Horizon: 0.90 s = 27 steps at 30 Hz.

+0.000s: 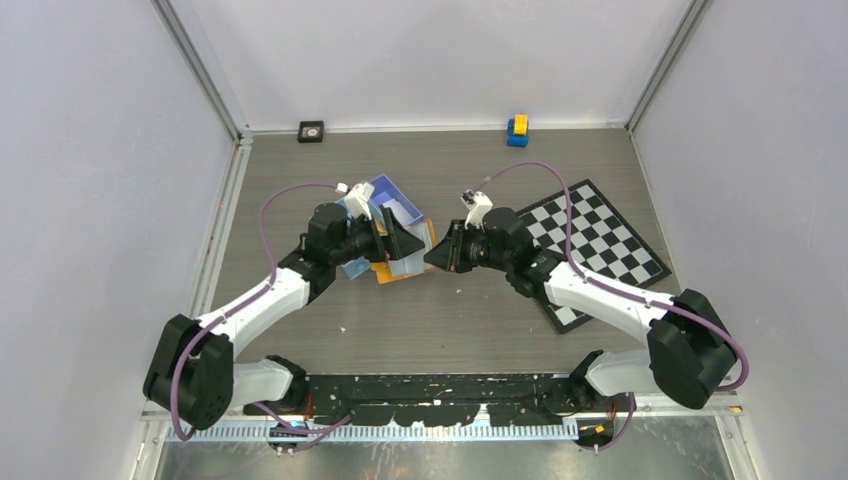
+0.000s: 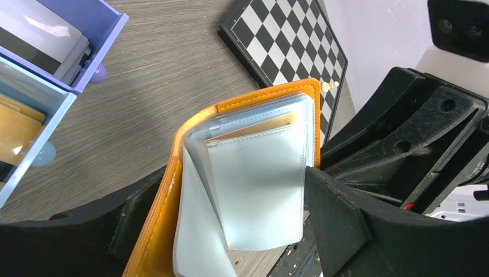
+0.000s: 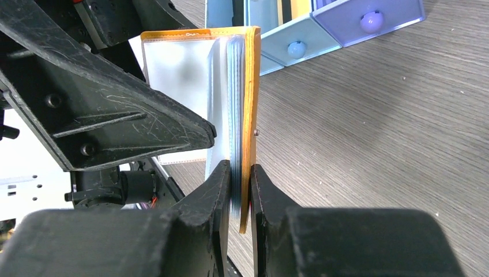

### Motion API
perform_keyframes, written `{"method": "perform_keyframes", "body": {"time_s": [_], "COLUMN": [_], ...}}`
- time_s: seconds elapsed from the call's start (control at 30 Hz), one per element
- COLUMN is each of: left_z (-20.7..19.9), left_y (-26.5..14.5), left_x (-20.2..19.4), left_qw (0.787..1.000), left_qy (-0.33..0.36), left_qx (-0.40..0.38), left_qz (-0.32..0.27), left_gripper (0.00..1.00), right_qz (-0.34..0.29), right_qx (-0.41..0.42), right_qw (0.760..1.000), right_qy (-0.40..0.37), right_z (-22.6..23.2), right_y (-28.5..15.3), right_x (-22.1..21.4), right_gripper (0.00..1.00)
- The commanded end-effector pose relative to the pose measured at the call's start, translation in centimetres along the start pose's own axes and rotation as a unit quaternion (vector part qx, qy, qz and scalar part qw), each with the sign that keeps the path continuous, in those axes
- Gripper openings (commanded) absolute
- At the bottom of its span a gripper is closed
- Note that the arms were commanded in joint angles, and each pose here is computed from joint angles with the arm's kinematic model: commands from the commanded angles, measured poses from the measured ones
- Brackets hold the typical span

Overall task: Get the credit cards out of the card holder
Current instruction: Remove the credit card from the card holder.

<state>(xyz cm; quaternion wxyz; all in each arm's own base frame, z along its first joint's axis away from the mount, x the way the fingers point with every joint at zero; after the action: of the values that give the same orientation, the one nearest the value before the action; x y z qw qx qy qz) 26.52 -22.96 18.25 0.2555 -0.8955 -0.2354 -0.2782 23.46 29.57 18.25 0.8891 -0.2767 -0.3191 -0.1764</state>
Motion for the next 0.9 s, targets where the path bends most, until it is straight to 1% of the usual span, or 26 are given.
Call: {"method": "perform_keyframes", "body": {"time_s": [0.0,0.1,0.13,0.2,0.3,0.4,0.53,0.63,0.77,0.87], "left_z": [-0.4,1.0,1.6,3.4,4.5,4.7,4.6,4.5,5.8,6.6], "left_y": [0.3,0.4,0.4,0.0,-0.6,-1.1,-1.6,-1.7,-2.2,-2.7], "left_x": [0.3,0.4,0.4,0.3,0.5,0.8,1.1,1.1,1.6,2.0], "left_qw": [1.000,1.000,0.999,0.994,0.988,0.986,0.985,0.987,0.986,0.985], "left_qy": [0.011,0.002,0.000,-0.003,0.005,0.011,0.014,0.010,-0.031,-0.066], "left_qx": [-0.018,0.021,0.039,0.105,0.153,0.168,0.171,0.161,0.162,0.153], "left_qz": [0.001,0.005,0.006,0.011,0.016,0.004,-0.012,-0.019,-0.019,-0.032], "left_gripper": [0.80,0.77,0.74,0.67,0.59,0.54,0.53,0.52,0.51,0.50], "right_qz": [-0.054,-0.061,-0.062,-0.072,-0.085,-0.093,-0.104,-0.114,-0.122,-0.127], "right_qx": [0.075,0.073,0.069,0.050,0.019,-0.007,-0.049,-0.062,-0.071,-0.076], "right_qw": [0.996,0.995,0.996,0.996,0.996,0.996,0.993,0.991,0.990,0.989], "right_qy": [-0.006,-0.009,-0.010,-0.011,-0.014,-0.015,-0.014,-0.013,-0.009,-0.001], "right_z": [3.5,3.5,3.4,3.0,2.2,1.4,0.2,-0.2,-0.5,-0.9], "right_y": [-1.1,-1.4,-1.5,-1.7,-2.1,-2.3,-2.5,-2.8,-3.1,-3.3], "right_x": [3.0,3.3,3.3,3.6,3.9,4.1,4.4,4.6,4.8,5.1], "right_gripper": [0.01,0.01,0.01,0.01,0.01,0.01,0.00,0.01,0.00,0.00]}}
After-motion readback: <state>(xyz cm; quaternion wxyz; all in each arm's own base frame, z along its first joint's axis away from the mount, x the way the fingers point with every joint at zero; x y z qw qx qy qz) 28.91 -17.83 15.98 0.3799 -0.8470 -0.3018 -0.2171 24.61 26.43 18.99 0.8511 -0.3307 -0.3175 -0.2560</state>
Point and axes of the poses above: each gripper's point midway between its finger pads, its own y axis out along the fingers, its own z axis along the line the jaws close on, x = y × z, the point moved 3 cm from there along -y, back along the fingers, and after that the axes turned 1 degree about -y, right-handed, at the moved point
